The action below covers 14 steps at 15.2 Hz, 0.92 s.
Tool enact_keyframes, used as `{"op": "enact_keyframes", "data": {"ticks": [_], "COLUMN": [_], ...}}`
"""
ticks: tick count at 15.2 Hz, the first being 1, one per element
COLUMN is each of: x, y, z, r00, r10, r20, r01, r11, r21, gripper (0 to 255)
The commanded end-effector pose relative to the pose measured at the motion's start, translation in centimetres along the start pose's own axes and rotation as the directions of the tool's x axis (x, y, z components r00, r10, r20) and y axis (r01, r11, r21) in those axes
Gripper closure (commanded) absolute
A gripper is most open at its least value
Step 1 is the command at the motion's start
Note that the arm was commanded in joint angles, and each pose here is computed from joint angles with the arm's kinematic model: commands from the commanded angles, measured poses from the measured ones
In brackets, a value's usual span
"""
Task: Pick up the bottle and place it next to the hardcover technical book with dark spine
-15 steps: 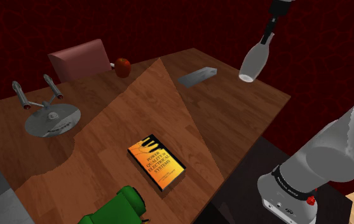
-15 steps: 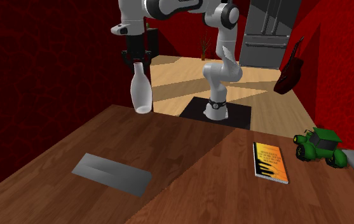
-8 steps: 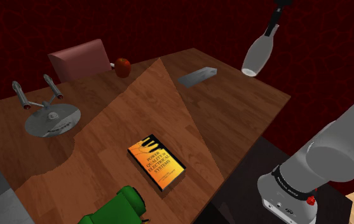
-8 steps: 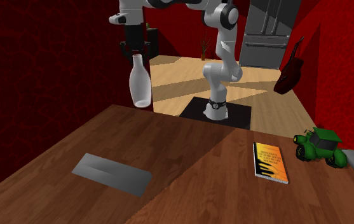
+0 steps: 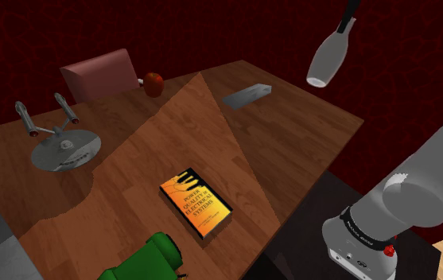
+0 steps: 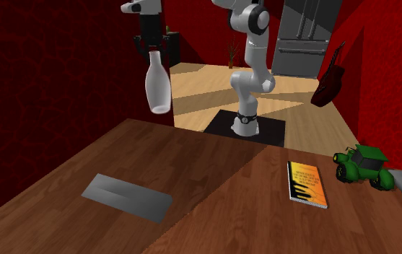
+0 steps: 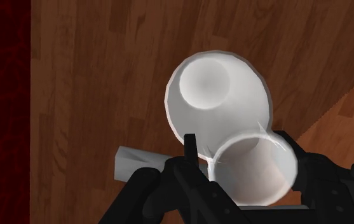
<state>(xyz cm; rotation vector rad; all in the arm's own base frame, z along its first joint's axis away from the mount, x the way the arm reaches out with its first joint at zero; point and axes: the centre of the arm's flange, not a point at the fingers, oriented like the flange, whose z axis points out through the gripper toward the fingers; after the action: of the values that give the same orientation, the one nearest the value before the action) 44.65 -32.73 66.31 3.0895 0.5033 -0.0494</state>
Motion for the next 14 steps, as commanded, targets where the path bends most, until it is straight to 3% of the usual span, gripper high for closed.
{"op": "enact_keyframes", "data": {"ticks": [1,14], "x": [-0.1,-0.3], "y": [-0.1,0.0], "z": [-1.1,-8.0], "r00": [1.000,1.000], "r10": [0.000,0.000], "r20": [0.000,0.000], "r01": [0.000,0.000], "r11": [1.000,1.000], "r21": [0.000,0.000], "gripper": [255,255]}}
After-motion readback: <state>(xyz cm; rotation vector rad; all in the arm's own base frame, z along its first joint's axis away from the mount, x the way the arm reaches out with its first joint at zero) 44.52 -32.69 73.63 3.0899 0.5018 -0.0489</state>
